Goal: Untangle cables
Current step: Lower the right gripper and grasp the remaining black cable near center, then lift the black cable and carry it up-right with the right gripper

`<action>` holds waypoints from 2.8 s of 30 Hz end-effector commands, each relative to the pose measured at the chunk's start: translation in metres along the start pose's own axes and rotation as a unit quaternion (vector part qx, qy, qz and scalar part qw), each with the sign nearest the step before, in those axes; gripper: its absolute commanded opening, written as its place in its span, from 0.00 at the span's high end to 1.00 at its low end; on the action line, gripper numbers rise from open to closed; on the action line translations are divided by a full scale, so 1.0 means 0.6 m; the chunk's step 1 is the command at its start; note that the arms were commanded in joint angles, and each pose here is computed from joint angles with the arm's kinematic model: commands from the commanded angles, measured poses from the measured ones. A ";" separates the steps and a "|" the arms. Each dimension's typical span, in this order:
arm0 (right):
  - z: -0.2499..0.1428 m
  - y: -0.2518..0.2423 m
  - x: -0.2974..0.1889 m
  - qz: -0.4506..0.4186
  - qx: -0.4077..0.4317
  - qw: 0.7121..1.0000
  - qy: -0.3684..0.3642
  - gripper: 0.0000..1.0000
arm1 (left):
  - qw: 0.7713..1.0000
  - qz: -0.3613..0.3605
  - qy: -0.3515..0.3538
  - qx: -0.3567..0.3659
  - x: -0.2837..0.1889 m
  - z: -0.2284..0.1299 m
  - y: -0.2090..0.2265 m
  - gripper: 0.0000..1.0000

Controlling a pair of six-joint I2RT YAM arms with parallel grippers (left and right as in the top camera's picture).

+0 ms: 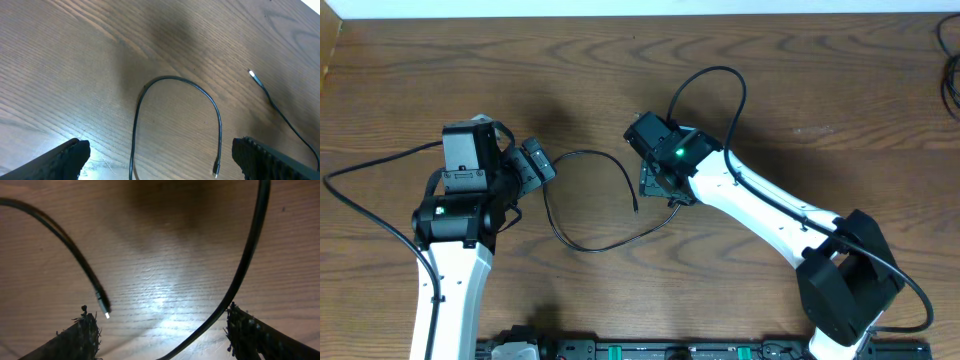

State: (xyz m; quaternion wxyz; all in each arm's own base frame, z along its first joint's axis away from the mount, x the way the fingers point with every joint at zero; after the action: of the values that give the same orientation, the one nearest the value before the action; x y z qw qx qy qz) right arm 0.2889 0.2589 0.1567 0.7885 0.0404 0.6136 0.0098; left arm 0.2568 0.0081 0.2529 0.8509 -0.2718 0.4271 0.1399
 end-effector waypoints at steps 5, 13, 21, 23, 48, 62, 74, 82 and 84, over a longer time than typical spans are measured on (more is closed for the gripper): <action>-0.010 -0.011 0.029 -0.050 0.047 0.998 0.006 0.20 | 1.000 0.004 -0.007 -0.004 -0.004 0.004 0.002 0.02; -0.007 0.025 0.074 -0.001 -0.016 1.000 0.015 0.57 | 1.000 0.004 -0.007 -0.004 -0.004 0.004 0.002 0.02; 0.012 0.079 0.080 0.073 -0.144 0.986 -0.044 0.43 | 1.000 0.004 -0.007 -0.004 -0.004 0.004 0.002 0.02; 0.011 0.080 0.092 0.071 -0.145 0.986 -0.041 0.35 | 1.000 0.004 -0.007 -0.004 -0.004 0.004 0.002 0.02; -0.049 0.105 0.187 0.059 -0.254 0.965 0.006 0.34 | 1.000 0.004 -0.007 -0.004 -0.004 0.004 0.002 0.02; -0.069 0.092 0.228 0.043 -0.229 0.971 0.045 0.99 | 1.000 0.004 -0.007 -0.004 -0.004 0.004 0.002 0.02; 0.112 -0.002 0.169 -0.038 -0.225 0.972 -0.058 0.99 | 1.000 0.004 -0.007 -0.004 -0.004 0.004 0.002 0.02; 0.361 -0.172 0.049 -0.116 -0.185 0.953 -0.210 0.99 | 1.000 0.004 -0.007 -0.004 -0.004 0.004 0.002 0.02; 0.413 -0.230 0.022 -0.133 -0.164 0.942 -0.260 0.99 | 1.000 0.004 -0.007 -0.004 -0.004 0.004 0.002 0.02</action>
State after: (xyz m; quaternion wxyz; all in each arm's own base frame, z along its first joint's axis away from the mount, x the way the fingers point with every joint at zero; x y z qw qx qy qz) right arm 0.5035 0.1578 0.1598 0.8969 -0.1229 0.4230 0.0387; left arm 0.2568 0.0081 0.2529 0.8509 -0.2719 0.4272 0.1397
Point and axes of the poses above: each gripper's point midway between its finger pads, its own x axis out along the fingers, its own y axis along the line the jaws close on, z = x × y, the point moved 8 cm from there along -x, back along the fingers, and after that the axes turned 6 degrees about -x, right-handed, at the moved point
